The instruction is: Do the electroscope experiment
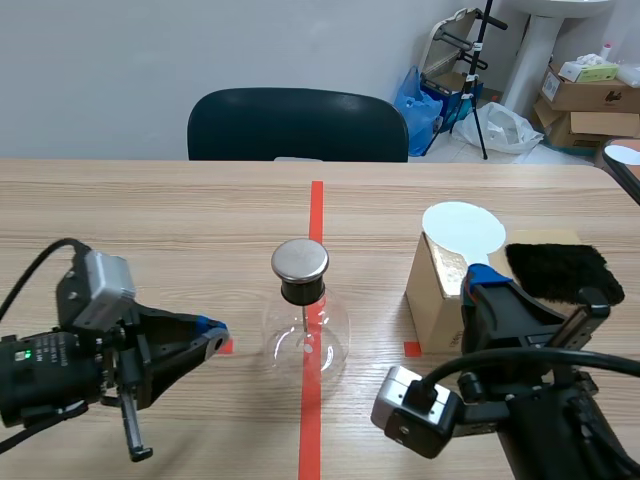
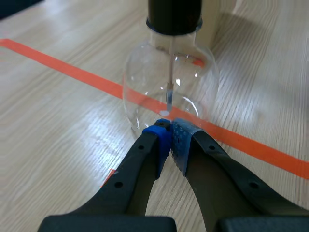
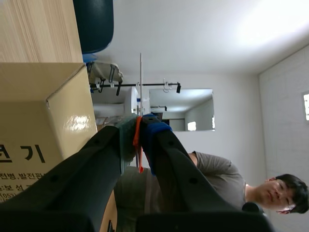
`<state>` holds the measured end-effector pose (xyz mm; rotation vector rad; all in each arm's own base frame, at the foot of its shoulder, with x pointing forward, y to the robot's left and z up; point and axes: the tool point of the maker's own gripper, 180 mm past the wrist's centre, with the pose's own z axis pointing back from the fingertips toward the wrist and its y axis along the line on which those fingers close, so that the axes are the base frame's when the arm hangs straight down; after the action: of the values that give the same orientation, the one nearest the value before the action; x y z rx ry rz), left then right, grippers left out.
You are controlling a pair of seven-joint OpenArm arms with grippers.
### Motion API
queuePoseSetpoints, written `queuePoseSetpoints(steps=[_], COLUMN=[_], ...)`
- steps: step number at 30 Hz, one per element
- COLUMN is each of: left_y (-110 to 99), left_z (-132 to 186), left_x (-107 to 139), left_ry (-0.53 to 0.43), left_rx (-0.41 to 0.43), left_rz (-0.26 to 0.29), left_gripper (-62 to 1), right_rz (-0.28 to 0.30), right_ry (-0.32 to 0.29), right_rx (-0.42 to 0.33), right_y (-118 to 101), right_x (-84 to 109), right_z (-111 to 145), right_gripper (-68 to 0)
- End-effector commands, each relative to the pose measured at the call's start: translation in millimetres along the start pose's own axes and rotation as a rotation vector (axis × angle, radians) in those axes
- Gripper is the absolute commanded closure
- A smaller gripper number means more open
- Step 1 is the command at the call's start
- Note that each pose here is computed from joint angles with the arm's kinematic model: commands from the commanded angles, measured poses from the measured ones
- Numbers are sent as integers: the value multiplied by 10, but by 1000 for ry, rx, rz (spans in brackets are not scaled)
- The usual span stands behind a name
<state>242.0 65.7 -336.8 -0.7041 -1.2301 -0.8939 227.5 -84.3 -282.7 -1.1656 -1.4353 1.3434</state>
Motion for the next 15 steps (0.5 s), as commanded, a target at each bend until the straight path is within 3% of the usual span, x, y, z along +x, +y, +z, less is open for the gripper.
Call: queuePoseSetpoints(steps=[1, 9, 15], left_y=[-7, -244, -551], left_z=[89, 509, 730], left_x=[190, 723, 911], left_ry=[-54, -146, -134], left_rx=[10, 10, -8], left_rz=[-10, -84, -96], left_gripper=[-34, -34, -34], right_rz=[-6, 1, 3], right_ry=[-3, -46, -48], right_rx=[-44, -71, -45], right_y=[-106, -90, 75], right_x=[-47, -112, -149], right_z=[-37, -32, -95], right_gripper=[-10, -10, -10])
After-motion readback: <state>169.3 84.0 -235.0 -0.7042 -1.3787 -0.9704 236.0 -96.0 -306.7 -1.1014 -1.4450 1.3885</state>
